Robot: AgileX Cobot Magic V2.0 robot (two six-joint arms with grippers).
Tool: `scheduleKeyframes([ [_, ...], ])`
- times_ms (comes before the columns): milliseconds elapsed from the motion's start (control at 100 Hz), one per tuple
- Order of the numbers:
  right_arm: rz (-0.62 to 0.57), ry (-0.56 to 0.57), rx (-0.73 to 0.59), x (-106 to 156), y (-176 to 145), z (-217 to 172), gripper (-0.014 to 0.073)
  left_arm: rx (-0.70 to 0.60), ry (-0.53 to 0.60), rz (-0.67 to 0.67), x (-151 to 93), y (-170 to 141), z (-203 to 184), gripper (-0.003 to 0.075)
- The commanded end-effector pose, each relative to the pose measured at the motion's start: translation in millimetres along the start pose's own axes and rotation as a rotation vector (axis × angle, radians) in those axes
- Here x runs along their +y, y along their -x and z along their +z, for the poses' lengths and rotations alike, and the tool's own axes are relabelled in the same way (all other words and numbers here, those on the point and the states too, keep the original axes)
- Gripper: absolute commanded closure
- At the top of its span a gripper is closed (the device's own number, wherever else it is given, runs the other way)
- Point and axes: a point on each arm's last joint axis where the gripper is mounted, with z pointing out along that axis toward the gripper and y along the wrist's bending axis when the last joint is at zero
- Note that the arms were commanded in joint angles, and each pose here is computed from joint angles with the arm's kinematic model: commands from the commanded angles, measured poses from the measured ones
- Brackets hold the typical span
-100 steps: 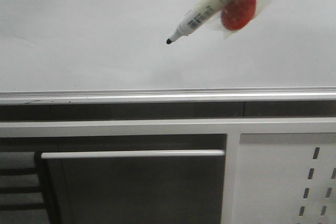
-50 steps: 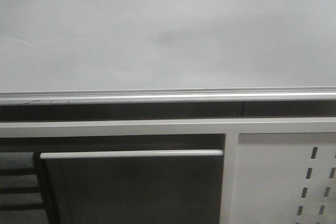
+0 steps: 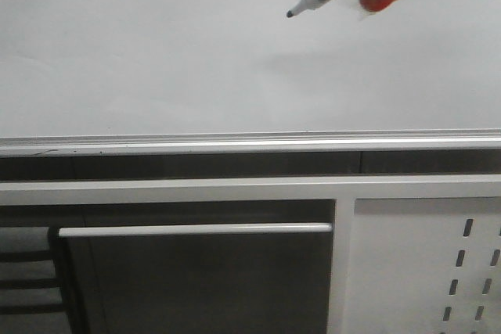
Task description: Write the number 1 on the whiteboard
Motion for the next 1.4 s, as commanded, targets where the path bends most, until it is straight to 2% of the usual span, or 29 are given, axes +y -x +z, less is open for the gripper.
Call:
scheduleKeyframes([
  [0, -0.047, -0.073, -0.129, -7, 18, -2, 0.0634, -0.059, 0.032, -0.034, 2, 12, -3, 0.0335],
  [320, -0.08, -0.078, -0.128, -7, 19, 7, 0.0636, -0.064, 0.047, -0.035, 4, 12, -2, 0.0335],
  [560, -0.113, -0.018, -0.126, 3, 28, 22, 0.0636, -0.066, 0.051, -0.035, 4, 13, -2, 0.0335],
  [770, -0.123, -0.036, -0.118, 2, 26, 34, 0.0636, -0.066, 0.051, -0.035, 4, 13, -2, 0.0335],
  [1390, -0.126, -0.041, -0.12, 1, 26, 37, 0.0636, -0.066, 0.051, -0.035, 4, 13, -2, 0.0335],
])
